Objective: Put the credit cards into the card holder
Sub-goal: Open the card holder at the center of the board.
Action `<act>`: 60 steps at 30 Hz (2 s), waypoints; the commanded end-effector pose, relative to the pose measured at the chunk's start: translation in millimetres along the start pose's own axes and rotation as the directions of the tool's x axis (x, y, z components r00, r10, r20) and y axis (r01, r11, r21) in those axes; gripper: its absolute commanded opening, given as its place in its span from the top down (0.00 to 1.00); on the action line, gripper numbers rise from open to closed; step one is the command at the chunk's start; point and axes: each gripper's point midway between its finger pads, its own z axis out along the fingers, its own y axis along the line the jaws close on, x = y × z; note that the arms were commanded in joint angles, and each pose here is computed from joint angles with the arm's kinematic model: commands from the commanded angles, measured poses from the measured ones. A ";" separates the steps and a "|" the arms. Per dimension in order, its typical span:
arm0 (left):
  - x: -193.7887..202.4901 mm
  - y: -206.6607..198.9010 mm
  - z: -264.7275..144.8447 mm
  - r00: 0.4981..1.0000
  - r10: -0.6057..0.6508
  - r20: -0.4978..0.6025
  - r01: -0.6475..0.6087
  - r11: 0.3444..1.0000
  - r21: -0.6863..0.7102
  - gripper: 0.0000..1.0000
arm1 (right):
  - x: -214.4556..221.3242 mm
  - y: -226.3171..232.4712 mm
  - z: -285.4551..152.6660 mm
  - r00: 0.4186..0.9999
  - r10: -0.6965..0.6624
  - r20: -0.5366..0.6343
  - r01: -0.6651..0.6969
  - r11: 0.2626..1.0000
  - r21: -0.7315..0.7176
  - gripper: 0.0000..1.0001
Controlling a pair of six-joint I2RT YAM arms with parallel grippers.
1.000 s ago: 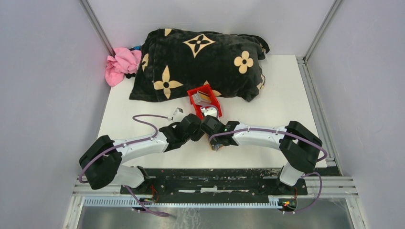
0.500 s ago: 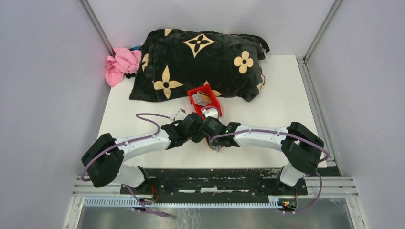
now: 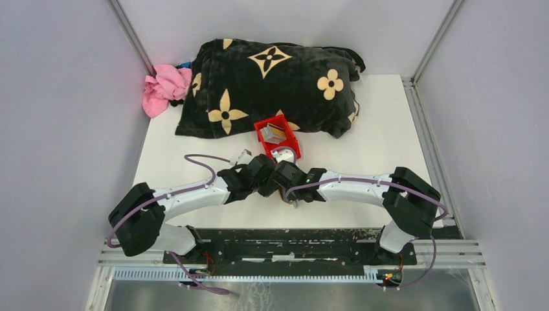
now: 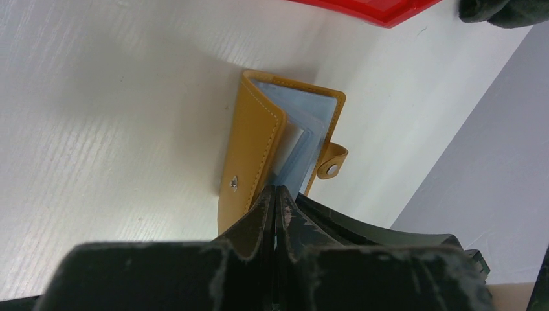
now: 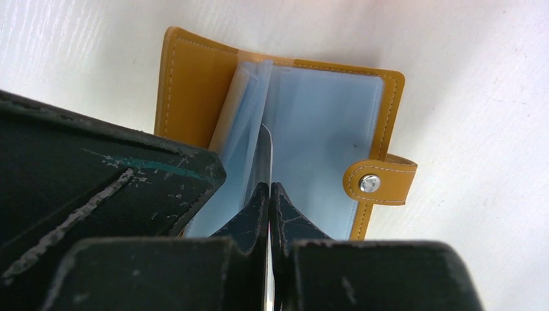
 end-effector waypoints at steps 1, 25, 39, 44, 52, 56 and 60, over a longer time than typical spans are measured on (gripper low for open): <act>4.1 67.6 3.7 0.991 0.133 -0.017 -0.133 0.970 -0.204 0.93 | -12.1 29.1 -15.8 0.997 -0.051 0.052 0.056 0.992 -0.109 0.99; 1.7 140.2 -10.0 0.989 0.145 -0.040 -0.150 0.922 -0.358 0.97 | -22.7 24.4 -21.4 0.996 -0.040 0.077 0.048 0.994 -0.102 0.99; 5.1 164.2 -21.9 0.987 0.149 -0.068 -0.164 0.895 -0.415 0.97 | -27.5 5.2 -16.5 0.997 0.025 0.071 -0.018 0.995 -0.097 0.99; 5.7 177.2 -25.8 0.987 0.141 -0.076 -0.160 0.885 -0.438 0.97 | -27.8 -1.9 -12.5 0.996 0.058 0.064 -0.052 0.994 -0.099 0.99; 6.2 185.2 -27.0 0.988 0.133 -0.075 -0.152 0.879 -0.452 0.97 | -33.2 -10.3 -8.1 0.993 0.098 0.060 -0.092 0.990 -0.108 0.99; 4.7 171.9 -24.6 0.988 0.139 -0.063 -0.153 0.889 -0.432 0.97 | -34.2 -11.0 -5.8 0.993 0.106 0.057 -0.099 0.989 -0.112 0.99; -4.0 135.2 -20.9 0.990 0.141 0.000 -0.132 0.928 -0.348 0.97 | -34.0 -10.7 -4.1 0.993 0.104 0.048 -0.097 0.988 -0.117 0.99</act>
